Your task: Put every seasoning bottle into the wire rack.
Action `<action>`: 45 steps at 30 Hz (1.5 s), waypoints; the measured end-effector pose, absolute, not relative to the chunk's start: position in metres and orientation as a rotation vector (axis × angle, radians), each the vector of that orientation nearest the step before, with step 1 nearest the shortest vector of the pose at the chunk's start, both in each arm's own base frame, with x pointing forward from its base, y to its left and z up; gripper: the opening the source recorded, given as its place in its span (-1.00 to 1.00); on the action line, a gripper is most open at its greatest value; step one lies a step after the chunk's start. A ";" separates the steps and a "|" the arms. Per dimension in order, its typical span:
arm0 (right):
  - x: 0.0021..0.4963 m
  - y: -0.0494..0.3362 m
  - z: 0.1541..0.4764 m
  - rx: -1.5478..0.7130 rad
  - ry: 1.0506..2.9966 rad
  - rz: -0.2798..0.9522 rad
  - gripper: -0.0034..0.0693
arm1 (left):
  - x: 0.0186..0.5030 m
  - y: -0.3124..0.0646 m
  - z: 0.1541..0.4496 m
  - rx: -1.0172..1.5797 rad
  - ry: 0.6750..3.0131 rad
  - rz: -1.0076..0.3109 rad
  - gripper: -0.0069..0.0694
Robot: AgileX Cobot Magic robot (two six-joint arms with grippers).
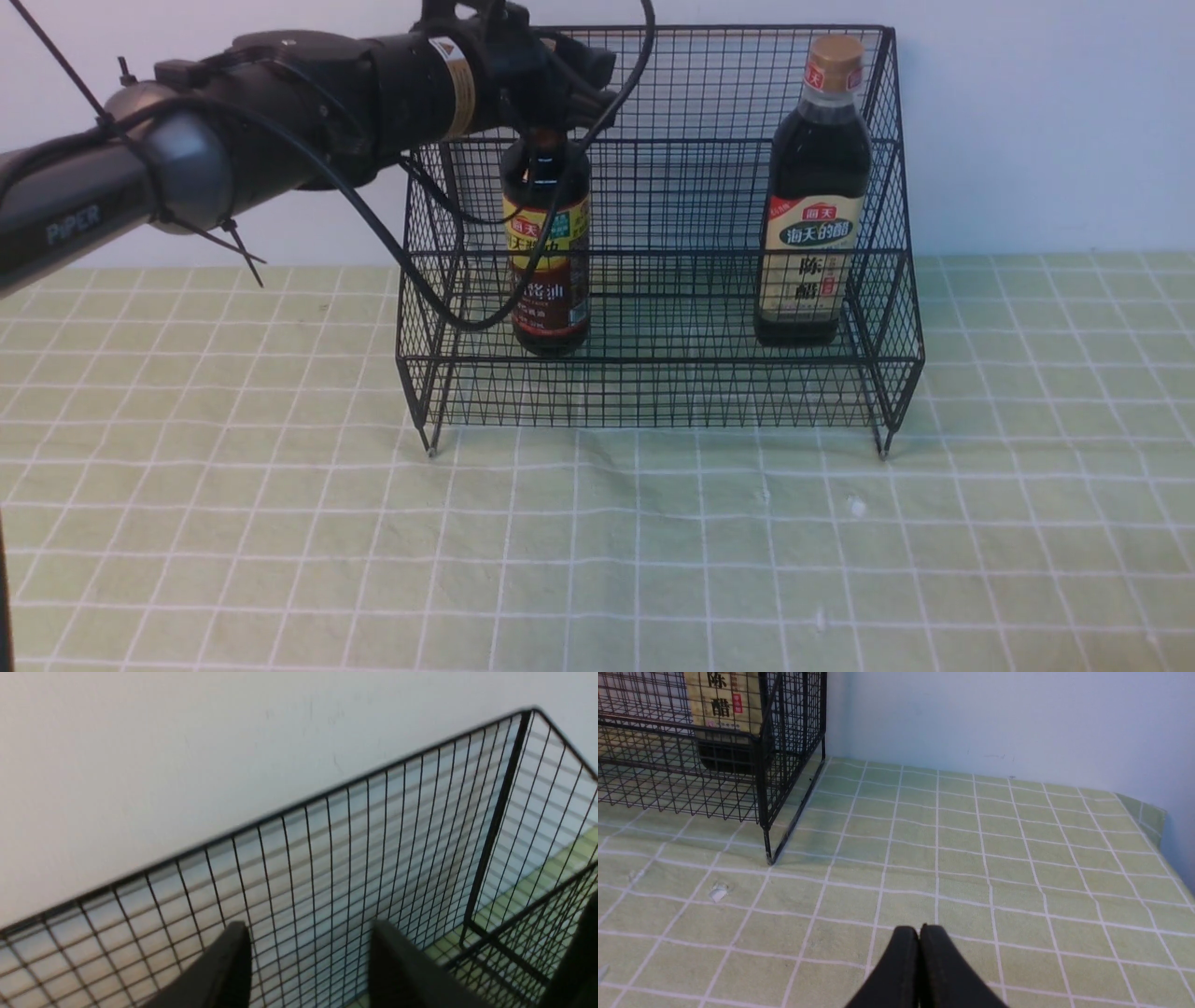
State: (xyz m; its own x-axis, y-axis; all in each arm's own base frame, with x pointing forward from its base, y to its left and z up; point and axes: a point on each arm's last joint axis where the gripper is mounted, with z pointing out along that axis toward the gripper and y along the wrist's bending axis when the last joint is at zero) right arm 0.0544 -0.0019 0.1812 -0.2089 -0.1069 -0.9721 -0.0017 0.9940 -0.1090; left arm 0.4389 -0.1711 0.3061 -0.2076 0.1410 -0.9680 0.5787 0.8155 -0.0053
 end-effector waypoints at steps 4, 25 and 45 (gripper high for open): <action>0.054 -0.002 0.181 -0.080 1.779 -0.096 -0.95 | 0.434 -0.170 0.316 0.590 1.744 -0.410 0.22; 0.054 -0.002 0.181 -0.080 1.779 -0.096 -0.95 | 0.355 -0.136 0.456 0.578 1.408 -0.215 -0.27; 0.054 -0.002 0.181 -0.080 1.779 -0.096 -0.95 | 0.301 -0.046 0.462 0.037 1.969 0.425 -0.77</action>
